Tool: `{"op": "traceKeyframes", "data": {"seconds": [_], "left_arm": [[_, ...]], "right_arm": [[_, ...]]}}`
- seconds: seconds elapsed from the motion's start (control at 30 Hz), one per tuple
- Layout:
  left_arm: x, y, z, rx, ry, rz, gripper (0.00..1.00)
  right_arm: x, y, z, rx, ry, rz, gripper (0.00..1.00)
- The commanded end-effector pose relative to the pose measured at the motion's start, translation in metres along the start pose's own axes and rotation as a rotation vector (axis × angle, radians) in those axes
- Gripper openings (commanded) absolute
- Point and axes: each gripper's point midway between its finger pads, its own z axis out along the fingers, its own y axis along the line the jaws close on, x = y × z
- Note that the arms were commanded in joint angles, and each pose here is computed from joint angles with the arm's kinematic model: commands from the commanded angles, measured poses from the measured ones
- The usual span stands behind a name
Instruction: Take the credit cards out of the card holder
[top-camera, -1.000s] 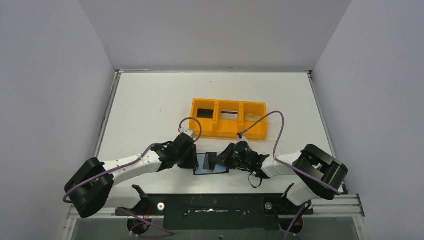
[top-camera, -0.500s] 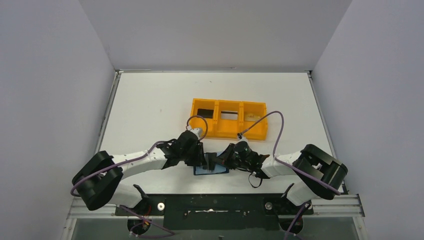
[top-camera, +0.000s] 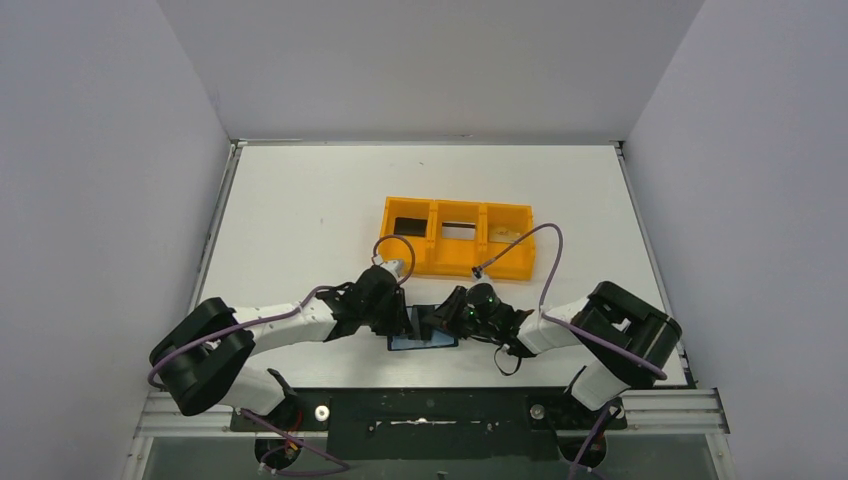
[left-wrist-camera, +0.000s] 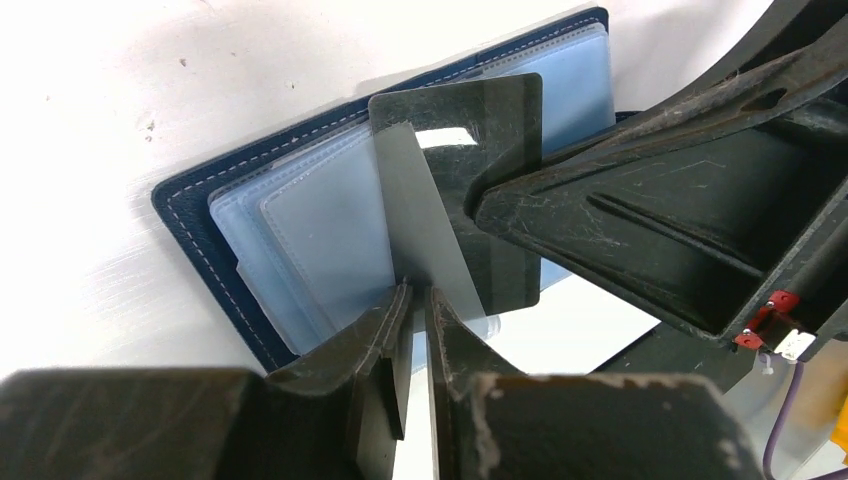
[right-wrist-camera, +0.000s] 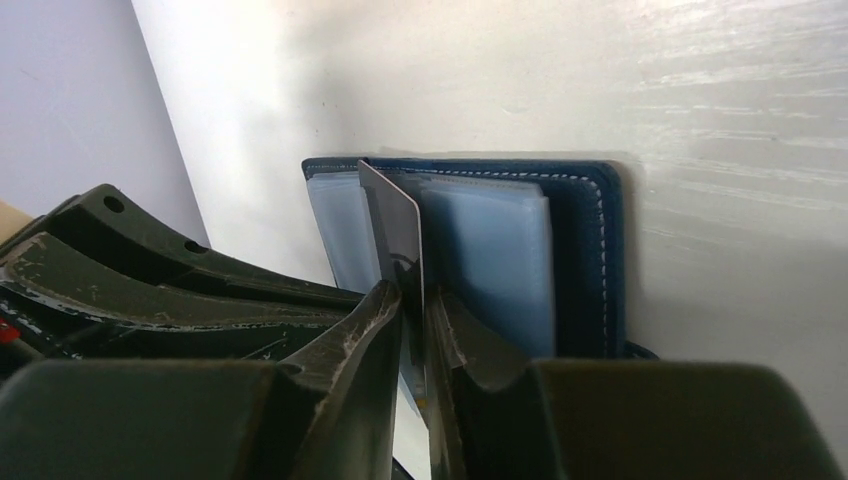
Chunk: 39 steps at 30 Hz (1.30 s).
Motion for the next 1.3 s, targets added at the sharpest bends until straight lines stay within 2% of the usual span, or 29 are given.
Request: {"op": "traceKeyframes", "data": {"seconds": [0.0,0.1,0.17,0.27,0.3,0.57,1.0,1.27], "left_arm": [[0.02,0.024,0.002,-0.075,0.048,0.006,0.11],[0.019,0.026,0.0,-0.087,0.038,0.007,0.11],[0.018,0.027,-0.002,-0.095,0.032,0.006,0.11],[0.016,0.027,-0.003,-0.097,0.026,0.007,0.11],[0.016,0.026,-0.003,-0.096,0.025,0.009,0.11],[0.014,0.025,-0.004,-0.098,0.024,0.014,0.11],[-0.024,0.007,-0.035,-0.081,-0.121,0.018,0.2],[-0.054,0.02,-0.066,-0.14,-0.207,0.01,0.27]], "right_arm": [[-0.002,0.006,0.001,-0.049,-0.022,0.015,0.13],[-0.004,0.001,-0.003,-0.029,-0.042,0.02,0.14],[-0.006,-0.001,-0.007,-0.008,-0.053,0.014,0.25],[-0.009,-0.001,-0.011,-0.001,-0.068,0.011,0.29],[-0.01,-0.001,-0.012,-0.003,-0.071,0.012,0.28],[-0.009,0.005,-0.013,-0.024,-0.063,-0.002,0.0],[-0.033,0.01,-0.045,0.033,-0.185,-0.063,0.0],[-0.047,0.039,-0.063,-0.048,-0.264,-0.147,0.0]]}}
